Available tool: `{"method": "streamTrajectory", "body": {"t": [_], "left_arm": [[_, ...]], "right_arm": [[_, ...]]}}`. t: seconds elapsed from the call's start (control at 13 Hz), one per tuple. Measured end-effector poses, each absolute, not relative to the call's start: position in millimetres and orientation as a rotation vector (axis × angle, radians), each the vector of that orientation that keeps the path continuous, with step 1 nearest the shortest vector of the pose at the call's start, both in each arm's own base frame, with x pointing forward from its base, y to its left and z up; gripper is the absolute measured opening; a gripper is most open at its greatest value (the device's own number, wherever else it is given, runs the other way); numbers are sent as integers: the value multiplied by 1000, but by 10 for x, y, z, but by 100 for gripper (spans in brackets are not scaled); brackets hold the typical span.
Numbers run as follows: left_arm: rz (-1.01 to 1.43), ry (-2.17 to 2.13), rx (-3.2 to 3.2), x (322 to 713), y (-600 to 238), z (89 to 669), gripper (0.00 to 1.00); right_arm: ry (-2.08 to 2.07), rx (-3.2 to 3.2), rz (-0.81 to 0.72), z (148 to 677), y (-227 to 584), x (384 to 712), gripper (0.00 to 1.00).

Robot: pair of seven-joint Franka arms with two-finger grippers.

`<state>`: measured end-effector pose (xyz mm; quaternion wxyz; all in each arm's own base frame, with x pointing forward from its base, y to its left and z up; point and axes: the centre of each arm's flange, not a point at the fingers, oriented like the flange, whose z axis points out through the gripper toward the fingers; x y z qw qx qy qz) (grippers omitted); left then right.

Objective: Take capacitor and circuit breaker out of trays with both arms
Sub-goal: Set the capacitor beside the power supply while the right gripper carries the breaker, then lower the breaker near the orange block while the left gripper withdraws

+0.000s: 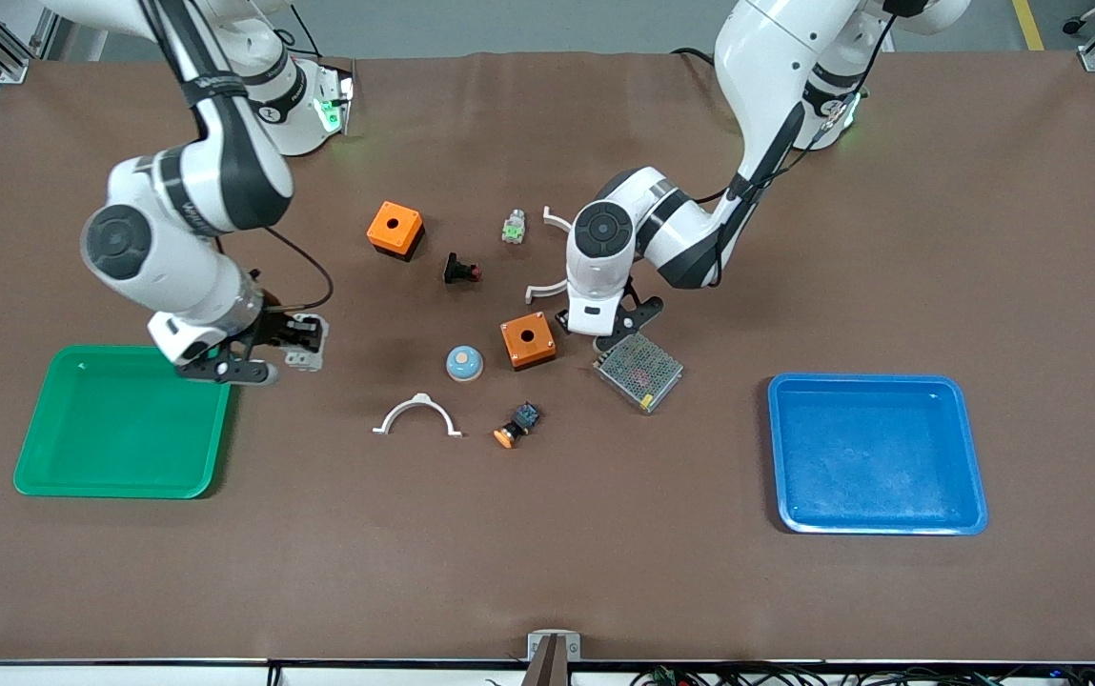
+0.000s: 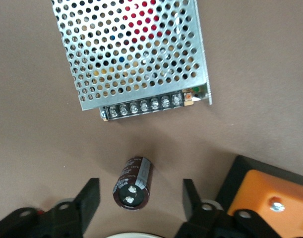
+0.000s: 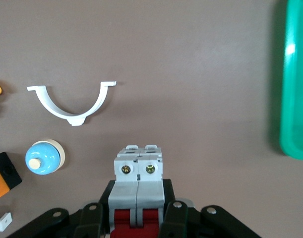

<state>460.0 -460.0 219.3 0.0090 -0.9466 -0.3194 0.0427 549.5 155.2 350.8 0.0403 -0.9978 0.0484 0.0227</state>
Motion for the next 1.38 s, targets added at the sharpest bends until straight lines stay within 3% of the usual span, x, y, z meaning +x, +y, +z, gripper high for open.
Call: {"method": "streamTrajectory", "body": {"t": [0.15,0.46,0.69,1.23,1.38], "left_arm": [[106,-1023,-2954,4729,-4513,2470,99],[12,-977,-3013,5446,-3788,3627,100],[14,-837,-3038,5853,-3121,4176,100],[51,-481,-3086,6241,-1776,5231,100],[65,-368,-3094,6168,-1269,5550,100]], "right_arm": [[175,-3059,45,3230,1761,5221,40],[174,-3059,-5,2788,2141,4735,40],[118,-3069,8,2620,2323,4561,40],[70,-3078,-1,2081,2534,4451,40],[86,-3080,-2,2063,2503,4477,58]]}}
